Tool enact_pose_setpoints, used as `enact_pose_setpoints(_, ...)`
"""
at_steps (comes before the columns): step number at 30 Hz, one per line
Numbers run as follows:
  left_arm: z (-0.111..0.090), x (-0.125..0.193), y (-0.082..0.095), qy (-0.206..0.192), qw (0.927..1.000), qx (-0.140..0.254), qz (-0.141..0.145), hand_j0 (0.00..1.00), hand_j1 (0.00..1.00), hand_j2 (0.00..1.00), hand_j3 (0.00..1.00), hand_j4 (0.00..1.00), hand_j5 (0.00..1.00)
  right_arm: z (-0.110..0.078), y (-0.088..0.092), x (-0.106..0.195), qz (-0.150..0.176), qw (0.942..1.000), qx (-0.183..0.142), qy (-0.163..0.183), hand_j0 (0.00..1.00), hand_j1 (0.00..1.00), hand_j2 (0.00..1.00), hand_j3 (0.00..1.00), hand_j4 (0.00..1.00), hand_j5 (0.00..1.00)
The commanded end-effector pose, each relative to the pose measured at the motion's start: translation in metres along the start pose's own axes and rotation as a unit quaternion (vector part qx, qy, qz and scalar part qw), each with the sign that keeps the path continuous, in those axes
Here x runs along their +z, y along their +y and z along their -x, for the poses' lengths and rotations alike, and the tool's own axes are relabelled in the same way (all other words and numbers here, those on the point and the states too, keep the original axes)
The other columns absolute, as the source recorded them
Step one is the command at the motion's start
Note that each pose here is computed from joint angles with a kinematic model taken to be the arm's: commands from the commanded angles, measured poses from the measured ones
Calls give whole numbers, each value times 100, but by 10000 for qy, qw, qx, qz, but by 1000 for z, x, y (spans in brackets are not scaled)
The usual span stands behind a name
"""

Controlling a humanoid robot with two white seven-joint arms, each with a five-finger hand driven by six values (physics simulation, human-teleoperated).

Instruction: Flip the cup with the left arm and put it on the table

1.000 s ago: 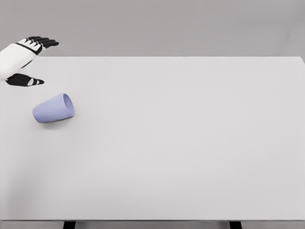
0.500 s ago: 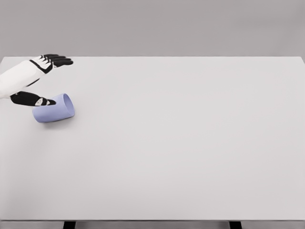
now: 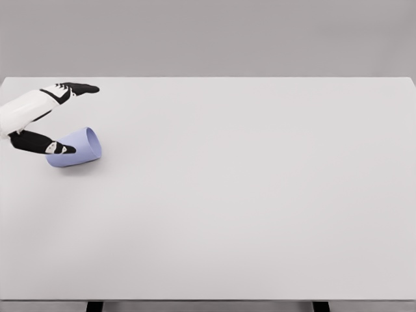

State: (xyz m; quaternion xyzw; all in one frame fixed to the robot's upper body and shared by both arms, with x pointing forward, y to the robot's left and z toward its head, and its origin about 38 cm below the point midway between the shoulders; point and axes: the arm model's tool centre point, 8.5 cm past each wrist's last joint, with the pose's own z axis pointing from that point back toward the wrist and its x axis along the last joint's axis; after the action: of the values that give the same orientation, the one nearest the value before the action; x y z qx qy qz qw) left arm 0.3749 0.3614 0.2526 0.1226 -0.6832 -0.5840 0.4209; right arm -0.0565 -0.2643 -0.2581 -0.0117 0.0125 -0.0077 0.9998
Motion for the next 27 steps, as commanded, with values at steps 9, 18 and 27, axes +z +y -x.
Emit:
enact_pose_setpoints(9, 29, -15, -22, 1546, 9865, 535, -44, 100, 100, 100, 100, 100, 100, 0, 0, 0, -1, 10000, 4, -1, 100, 100, 100, 100, 100, 100)
enact_pose_setpoints(18, 24, -27, -35, 1892, 9783, 847, -37, 100, 100, 100, 100, 100, 100, 0, 0, 0, -1, 10000, 3, 7, 100, 100, 100, 100, 100, 100)
enact_pose_setpoints(27, 28, -30, -59, 1937, 9759, 989, 174, 100, 100, 100, 100, 100, 100, 0, 0, 0, 0, 10000, -4, -1, 100, 100, 100, 100, 100, 100)
